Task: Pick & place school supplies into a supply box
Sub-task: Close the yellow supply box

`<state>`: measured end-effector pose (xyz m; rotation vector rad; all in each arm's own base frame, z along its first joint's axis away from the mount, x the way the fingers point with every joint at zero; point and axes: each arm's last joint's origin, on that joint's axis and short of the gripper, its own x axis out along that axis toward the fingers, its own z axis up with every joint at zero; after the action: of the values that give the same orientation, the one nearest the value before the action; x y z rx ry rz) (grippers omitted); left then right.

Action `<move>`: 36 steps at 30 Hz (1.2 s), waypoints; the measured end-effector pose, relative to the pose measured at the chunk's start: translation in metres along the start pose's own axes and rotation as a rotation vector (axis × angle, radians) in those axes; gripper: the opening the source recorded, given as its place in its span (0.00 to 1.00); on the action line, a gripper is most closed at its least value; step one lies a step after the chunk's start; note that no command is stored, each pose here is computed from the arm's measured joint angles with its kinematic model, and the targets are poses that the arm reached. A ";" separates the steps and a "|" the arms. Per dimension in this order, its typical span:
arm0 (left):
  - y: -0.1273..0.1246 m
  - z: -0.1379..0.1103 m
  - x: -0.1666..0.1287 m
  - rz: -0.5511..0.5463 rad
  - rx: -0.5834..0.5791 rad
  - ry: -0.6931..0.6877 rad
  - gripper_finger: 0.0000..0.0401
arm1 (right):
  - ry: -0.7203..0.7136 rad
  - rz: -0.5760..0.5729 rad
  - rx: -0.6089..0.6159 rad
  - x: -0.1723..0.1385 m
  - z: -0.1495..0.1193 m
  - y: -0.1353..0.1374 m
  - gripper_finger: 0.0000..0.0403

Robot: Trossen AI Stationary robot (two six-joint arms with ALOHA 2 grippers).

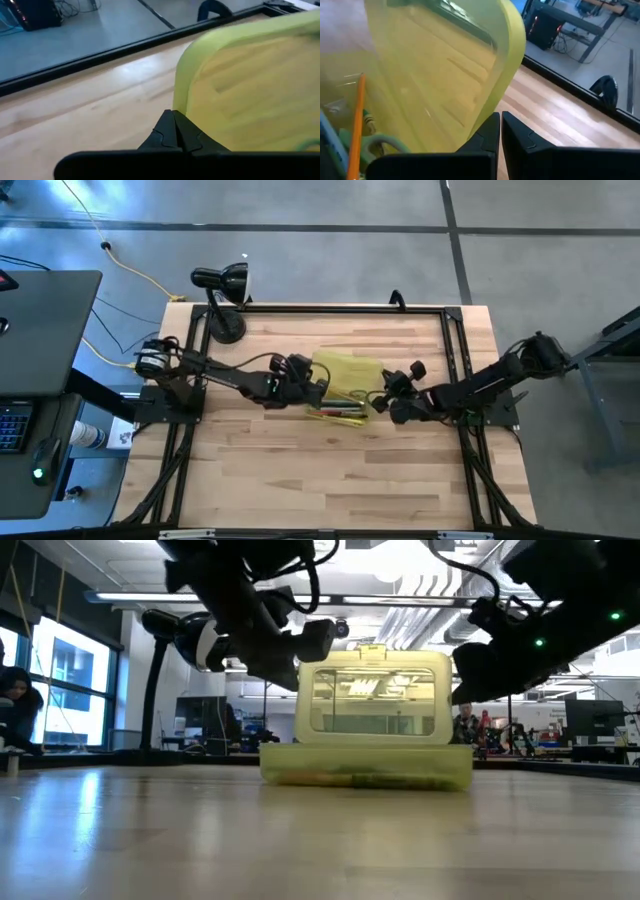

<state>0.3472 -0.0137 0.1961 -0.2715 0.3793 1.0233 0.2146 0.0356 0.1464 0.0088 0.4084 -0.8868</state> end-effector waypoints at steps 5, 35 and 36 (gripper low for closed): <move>-0.007 -0.010 -0.018 -0.011 0.009 -0.024 0.03 | -0.044 -0.017 -0.088 -0.013 -0.004 0.004 0.00; -0.024 -0.031 -0.066 -0.126 0.000 -0.048 0.02 | -0.118 0.099 -0.406 -0.053 -0.021 0.014 0.00; -0.024 -0.032 -0.068 -0.129 0.003 -0.051 0.02 | -0.120 0.102 -0.421 -0.054 -0.021 0.014 0.00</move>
<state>0.3305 -0.0910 0.1975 -0.2637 0.3128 0.9014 0.1881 0.0886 0.1434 -0.4055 0.4716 -0.6837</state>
